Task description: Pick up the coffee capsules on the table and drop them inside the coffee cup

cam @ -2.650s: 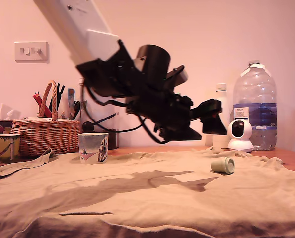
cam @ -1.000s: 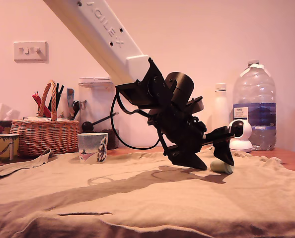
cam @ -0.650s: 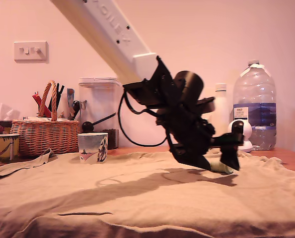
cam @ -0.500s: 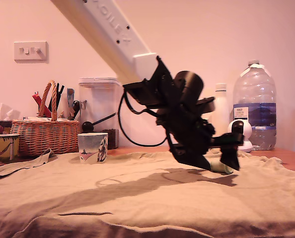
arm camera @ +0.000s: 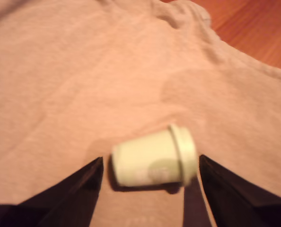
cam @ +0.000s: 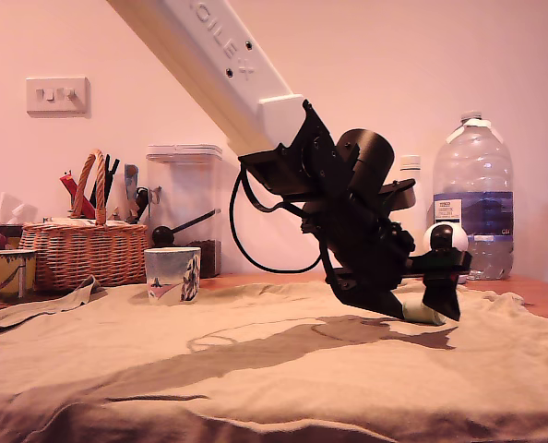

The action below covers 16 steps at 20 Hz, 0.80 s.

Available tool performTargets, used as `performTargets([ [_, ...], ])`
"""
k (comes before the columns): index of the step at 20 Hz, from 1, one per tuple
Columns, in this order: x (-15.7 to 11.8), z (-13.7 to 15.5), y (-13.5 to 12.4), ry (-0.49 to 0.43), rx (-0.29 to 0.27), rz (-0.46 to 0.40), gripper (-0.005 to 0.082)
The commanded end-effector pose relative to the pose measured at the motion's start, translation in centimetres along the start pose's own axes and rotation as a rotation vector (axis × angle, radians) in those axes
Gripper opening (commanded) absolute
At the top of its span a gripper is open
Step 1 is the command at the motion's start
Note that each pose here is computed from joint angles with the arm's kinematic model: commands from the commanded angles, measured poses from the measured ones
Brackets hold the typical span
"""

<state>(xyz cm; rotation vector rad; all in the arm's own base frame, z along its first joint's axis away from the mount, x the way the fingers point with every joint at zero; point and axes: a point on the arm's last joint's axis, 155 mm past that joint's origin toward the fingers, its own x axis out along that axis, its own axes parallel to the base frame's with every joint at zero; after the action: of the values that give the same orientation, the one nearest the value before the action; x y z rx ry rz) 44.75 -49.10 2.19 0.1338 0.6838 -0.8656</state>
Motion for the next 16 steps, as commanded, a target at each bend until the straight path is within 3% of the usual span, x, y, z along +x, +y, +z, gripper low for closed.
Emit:
performTargets([
  [1, 1.54, -2.27, 0.35, 0.03, 0.005, 0.001, 0.0531],
  [11, 1.53, -1.93, 0.43, 0.017, 0.005, 0.0, 0.0271],
  [16, 1.54, -1.65, 0.41, 0.006, 0.007, -0.001, 0.0265],
])
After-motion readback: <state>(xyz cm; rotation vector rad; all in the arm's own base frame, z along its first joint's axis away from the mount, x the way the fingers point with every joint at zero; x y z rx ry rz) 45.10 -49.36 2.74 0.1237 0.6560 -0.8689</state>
